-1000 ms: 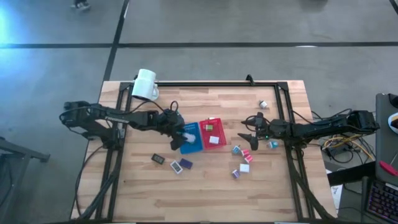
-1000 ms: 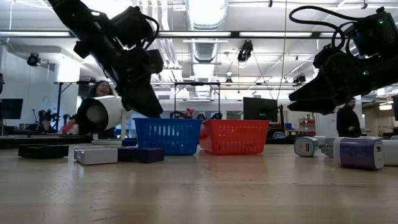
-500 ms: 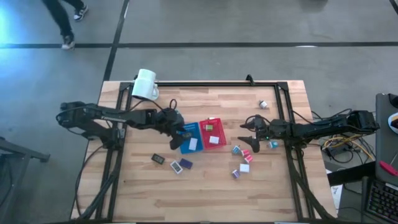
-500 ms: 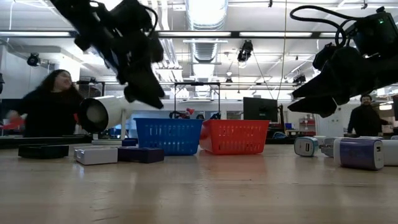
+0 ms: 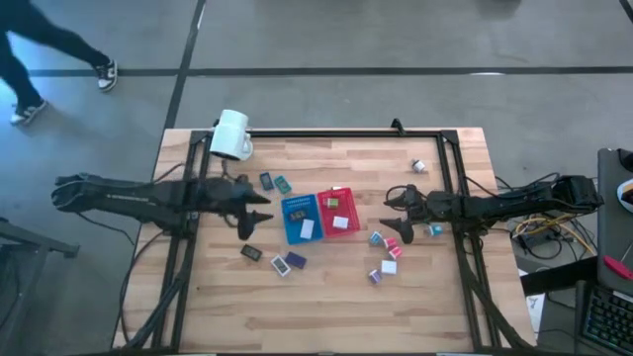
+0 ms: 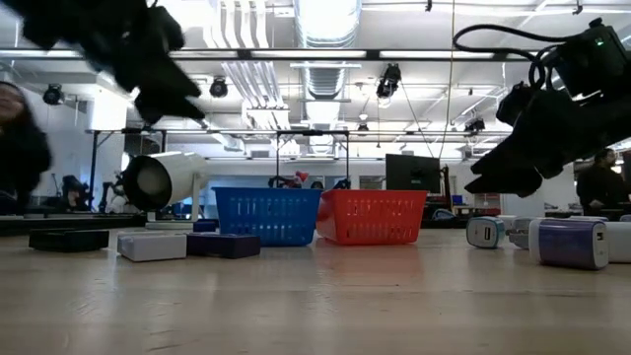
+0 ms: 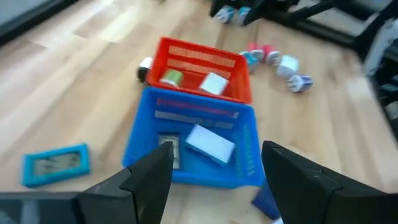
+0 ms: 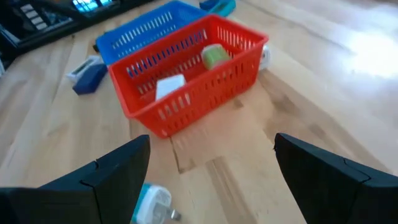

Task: Pick & Place Office items
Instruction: Put the bottom left blue charger adapter into the red bin

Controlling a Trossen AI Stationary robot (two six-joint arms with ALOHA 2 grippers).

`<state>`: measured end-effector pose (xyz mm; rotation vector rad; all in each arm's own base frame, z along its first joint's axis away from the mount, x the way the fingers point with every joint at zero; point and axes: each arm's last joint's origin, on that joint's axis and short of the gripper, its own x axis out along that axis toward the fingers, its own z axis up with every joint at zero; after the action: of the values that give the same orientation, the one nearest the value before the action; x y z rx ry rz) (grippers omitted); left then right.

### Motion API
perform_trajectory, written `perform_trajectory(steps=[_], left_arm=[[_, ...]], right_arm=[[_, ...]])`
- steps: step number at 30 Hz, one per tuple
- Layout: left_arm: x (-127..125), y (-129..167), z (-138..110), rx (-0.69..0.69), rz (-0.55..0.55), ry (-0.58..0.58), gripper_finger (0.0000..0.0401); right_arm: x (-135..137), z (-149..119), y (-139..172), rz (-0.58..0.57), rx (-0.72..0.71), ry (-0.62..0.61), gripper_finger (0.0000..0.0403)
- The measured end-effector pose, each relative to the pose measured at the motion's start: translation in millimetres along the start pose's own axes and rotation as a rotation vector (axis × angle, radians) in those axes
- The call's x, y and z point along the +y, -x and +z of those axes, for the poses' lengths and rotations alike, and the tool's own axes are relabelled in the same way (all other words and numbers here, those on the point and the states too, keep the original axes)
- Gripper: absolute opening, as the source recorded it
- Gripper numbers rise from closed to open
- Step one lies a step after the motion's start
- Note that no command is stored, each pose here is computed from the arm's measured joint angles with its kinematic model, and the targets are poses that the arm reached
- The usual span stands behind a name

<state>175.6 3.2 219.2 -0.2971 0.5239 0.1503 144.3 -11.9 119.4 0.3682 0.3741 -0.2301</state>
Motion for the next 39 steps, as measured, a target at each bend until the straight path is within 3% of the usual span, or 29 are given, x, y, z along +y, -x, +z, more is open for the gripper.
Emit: perform_trajectory(steps=[7, 17, 22, 25, 33, 39], left_arm=[[12, -10, -61, -0.111, -0.051, 0.105, 0.025], [25, -14, -93, -0.143, -0.022, 0.12, 0.025], [24, -14, -93, -0.156, -0.027, 0.11, 0.025], [24, -14, -91, -0.17, -0.033, 0.101, 0.025], [24, -14, -92, -0.168, -0.033, 0.098, 0.025], [26, -14, -98, -0.146, -0.034, 0.094, 0.025]], right_arm=[[1, -2, 0, 0.062, 0.043, -0.004, 0.0336], [5, 5, -2, 0.064, 0.118, 0.002, 0.0336], [16, 35, 1, -0.046, 0.31, 0.073, 0.0336], [26, 66, 10, -0.102, 0.345, 0.14, 0.0336], [60, 143, 48, -0.025, 0.273, 0.202, 0.0336], [79, 150, 57, 0.024, 0.425, 0.103, 0.0336]])
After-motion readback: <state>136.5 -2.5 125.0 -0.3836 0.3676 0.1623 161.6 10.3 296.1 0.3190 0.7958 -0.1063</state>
